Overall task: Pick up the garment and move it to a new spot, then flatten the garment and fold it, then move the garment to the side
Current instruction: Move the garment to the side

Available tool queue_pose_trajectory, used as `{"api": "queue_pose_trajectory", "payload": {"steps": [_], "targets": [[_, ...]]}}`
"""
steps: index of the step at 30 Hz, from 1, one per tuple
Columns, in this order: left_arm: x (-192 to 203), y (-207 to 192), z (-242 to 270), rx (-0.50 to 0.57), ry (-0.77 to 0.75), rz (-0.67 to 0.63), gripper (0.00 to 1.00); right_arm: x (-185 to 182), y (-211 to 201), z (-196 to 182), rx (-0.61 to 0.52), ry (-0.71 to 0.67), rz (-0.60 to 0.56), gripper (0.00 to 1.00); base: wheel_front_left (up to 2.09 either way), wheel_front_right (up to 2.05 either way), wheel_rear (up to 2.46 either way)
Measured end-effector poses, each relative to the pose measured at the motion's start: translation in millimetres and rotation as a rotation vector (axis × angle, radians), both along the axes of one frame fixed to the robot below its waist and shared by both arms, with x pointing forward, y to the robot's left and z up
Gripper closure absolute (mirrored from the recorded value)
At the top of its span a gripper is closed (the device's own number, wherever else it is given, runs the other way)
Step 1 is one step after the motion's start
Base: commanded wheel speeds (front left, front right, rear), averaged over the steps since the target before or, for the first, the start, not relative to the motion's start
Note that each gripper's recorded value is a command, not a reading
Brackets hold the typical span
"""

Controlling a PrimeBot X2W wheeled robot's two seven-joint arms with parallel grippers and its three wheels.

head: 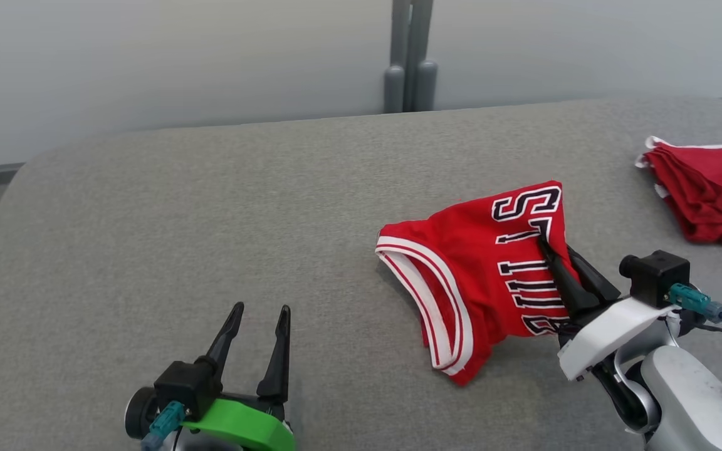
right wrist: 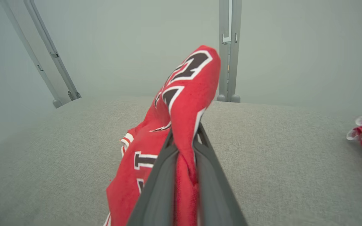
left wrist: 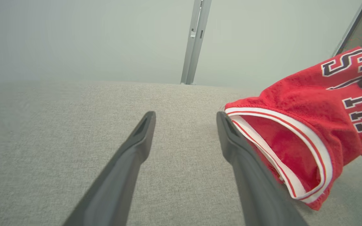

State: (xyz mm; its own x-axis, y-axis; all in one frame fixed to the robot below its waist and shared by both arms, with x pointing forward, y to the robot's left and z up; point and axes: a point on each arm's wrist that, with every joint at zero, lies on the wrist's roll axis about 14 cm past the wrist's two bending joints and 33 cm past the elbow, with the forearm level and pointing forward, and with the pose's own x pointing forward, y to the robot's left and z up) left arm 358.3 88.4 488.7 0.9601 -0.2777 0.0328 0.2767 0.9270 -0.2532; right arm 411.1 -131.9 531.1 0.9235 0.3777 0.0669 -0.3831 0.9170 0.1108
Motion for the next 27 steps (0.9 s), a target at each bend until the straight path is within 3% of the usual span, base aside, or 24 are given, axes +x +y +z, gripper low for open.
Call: {"api": "queue_pose_trajectory", "payload": {"steps": [16, 27], "targets": [[28.5, -121.8, 30.9, -0.025, -0.1, -0.354, 0.0, -79.5, -107.6, -44.3, 0.072, 0.119, -0.38, 1.0, 0.0, 0.0, 0.0], [25.7, -188.4, 33.7, -0.053, -0.116, -0.549, 0.0, -120.7, -145.8, -62.3, 0.103, 0.166, -0.558, 1.0, 0.0, 0.0, 0.0]]}}
